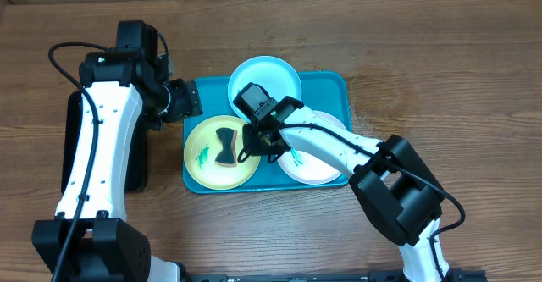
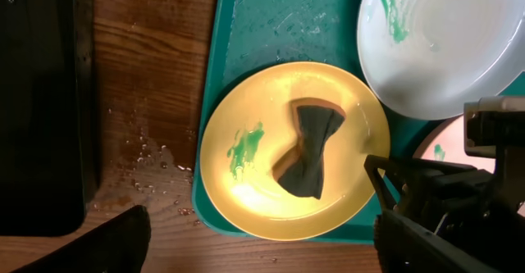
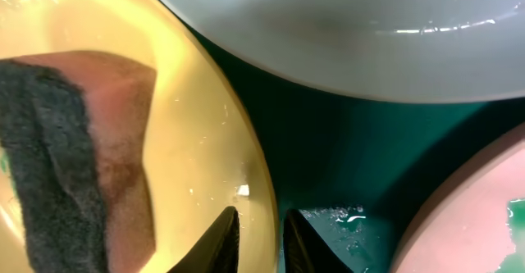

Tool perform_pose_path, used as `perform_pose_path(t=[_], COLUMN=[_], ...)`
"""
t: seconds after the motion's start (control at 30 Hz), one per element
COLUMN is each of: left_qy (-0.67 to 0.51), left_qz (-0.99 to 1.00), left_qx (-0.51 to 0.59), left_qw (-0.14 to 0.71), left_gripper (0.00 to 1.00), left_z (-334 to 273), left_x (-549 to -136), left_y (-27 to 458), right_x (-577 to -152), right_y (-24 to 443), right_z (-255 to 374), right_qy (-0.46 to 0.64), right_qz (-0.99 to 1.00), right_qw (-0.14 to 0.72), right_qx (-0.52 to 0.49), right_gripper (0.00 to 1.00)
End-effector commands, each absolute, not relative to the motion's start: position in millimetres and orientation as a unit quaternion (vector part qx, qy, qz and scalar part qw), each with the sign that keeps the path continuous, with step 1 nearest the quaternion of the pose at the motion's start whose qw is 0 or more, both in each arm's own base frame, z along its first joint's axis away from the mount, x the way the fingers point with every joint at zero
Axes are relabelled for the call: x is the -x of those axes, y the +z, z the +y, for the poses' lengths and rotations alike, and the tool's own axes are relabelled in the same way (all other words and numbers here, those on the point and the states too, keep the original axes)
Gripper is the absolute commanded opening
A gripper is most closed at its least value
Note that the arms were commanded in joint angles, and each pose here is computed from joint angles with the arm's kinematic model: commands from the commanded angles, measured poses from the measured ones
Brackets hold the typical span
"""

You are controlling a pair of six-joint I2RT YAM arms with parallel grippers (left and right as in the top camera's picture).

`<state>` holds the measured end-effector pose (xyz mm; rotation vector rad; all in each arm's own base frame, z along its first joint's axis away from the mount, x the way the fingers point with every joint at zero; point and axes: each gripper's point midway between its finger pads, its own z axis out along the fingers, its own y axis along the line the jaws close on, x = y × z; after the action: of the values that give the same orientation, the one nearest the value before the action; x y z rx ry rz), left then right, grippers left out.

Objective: Clean dirty plates on tray and stack at the side
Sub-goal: 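Scrub the yellow plate with the sponge in the left gripper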

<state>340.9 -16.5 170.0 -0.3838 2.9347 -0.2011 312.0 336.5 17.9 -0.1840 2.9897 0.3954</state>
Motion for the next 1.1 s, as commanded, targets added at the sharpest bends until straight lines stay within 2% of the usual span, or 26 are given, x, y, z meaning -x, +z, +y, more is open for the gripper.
perform_pose_path(t=[0.0,0.1,0.17,0.33,0.47,0.53,0.6,1.07], left_qy=[-0.076,-0.076,-0.077,-0.085,-0.133,-0.165,-0.187,-0.215], left_qz=[0.985,0.985,0.985,0.986,0.984,0.981,0.977,0.974], left_qx=[0.131,0.131,0.13,0.128,0.095,0.078,0.076,0.051], left_qw=[0.084,0.084,0.084,0.072,0.065,0.064,0.063,0.04], left_gripper=[0.88,0.88,0.79,0.75,0.62,0.5,0.44,0.44], left_z=[-20,-20,-20,-24,-41,-52,-59,-81], left_x=[-342,-342,-342,-337,-336,-336,-336,-331], left_y=[168,168,168,159,145,139,130,55], right_x=[-305,-305,-305,-306,-306,-306,-306,-307], right_y=[6,4,4,4,4,4,4,5], right_z=[332,332,331,332,332,332,332,333], right_qy=[0.12,0.121,0.121,0.122,0.123,0.123,0.123,0.124], right_qz=[0.99,0.99,0.99,0.99,0.99,0.99,0.99,0.989], right_qw=[0.052,0.052,0.053,0.052,0.054,0.053,0.053,0.055], right_qx=[0.06,0.058,0.057,0.052,0.052,0.052,0.052,0.052], right_gripper=[0.21,0.21,0.2,0.09,0.06,0.06,0.06,0.06])
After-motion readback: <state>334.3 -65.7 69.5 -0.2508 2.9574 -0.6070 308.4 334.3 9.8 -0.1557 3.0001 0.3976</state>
